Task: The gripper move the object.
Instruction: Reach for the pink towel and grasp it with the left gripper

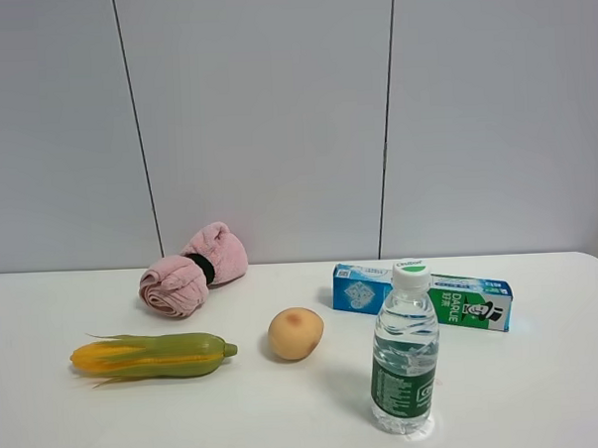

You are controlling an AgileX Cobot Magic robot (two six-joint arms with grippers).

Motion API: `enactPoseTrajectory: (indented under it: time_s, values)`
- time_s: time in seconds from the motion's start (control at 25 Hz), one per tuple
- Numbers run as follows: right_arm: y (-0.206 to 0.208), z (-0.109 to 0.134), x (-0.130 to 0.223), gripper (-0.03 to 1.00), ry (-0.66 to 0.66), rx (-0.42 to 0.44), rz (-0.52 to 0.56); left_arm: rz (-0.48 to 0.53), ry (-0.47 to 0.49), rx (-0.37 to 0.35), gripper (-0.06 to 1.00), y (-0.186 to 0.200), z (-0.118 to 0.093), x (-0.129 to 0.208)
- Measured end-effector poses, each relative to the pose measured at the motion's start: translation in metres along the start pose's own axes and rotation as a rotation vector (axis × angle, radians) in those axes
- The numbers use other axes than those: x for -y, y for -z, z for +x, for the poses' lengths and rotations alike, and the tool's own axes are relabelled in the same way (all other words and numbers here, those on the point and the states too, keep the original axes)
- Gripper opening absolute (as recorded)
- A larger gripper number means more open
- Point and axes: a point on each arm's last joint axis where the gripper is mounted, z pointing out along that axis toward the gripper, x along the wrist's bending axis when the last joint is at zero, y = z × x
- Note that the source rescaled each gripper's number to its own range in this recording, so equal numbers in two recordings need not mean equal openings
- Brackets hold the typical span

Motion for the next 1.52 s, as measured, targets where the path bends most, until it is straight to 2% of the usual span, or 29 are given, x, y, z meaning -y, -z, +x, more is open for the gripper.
enactPoseTrajectory:
  time_s: [1.4, 1.52]
  values:
    - [0.000, 0.000, 0.000, 1.00, 0.000, 0.000, 0.000, 0.000, 0.000, 0.000, 1.00, 0.000, 0.000, 0.000]
    - [0.000, 0.000, 0.000, 1.00, 0.000, 0.000, 0.000, -0.003, 0.017, 0.035, 1.00, 0.007, -0.003, -0.012]
